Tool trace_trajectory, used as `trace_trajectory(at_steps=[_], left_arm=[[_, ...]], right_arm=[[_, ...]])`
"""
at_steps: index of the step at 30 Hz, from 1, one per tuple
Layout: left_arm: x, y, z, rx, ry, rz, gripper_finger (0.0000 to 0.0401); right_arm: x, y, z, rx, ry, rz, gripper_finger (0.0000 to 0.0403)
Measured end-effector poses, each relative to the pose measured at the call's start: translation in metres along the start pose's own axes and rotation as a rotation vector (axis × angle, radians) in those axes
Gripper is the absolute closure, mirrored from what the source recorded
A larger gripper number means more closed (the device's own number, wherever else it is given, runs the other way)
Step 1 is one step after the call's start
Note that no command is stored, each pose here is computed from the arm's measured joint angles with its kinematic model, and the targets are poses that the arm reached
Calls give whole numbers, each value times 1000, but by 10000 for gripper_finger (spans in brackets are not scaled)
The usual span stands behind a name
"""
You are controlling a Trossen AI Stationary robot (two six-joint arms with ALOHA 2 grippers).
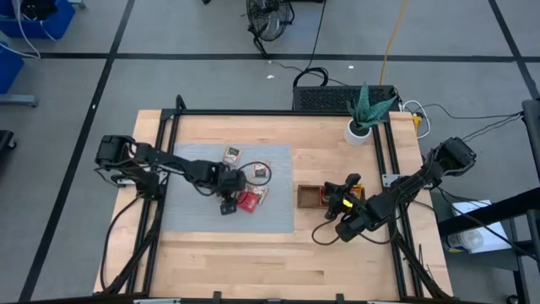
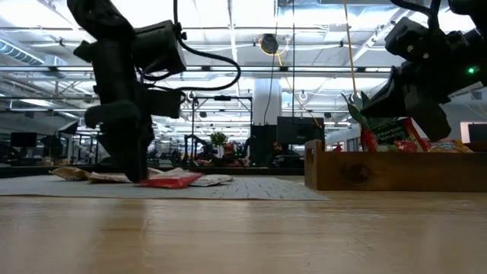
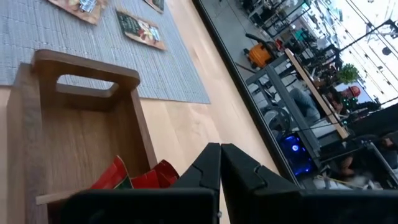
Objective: Pick & Place Tea
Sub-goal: Put the red tea bag into the middle section of the wooden organizer
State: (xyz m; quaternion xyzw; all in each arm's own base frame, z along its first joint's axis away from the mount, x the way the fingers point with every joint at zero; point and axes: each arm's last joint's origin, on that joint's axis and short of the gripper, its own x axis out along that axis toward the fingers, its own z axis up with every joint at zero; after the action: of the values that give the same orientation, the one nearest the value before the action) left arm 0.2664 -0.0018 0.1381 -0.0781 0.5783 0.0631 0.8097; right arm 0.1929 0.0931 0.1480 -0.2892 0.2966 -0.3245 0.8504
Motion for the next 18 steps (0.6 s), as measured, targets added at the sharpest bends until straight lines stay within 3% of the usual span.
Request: trace_trajectory(at_steps=[18], left_arm=[[-2,-13,15,90,-143,-331,130]], right_arm=[[0,0,0,-4,-1,1,403]])
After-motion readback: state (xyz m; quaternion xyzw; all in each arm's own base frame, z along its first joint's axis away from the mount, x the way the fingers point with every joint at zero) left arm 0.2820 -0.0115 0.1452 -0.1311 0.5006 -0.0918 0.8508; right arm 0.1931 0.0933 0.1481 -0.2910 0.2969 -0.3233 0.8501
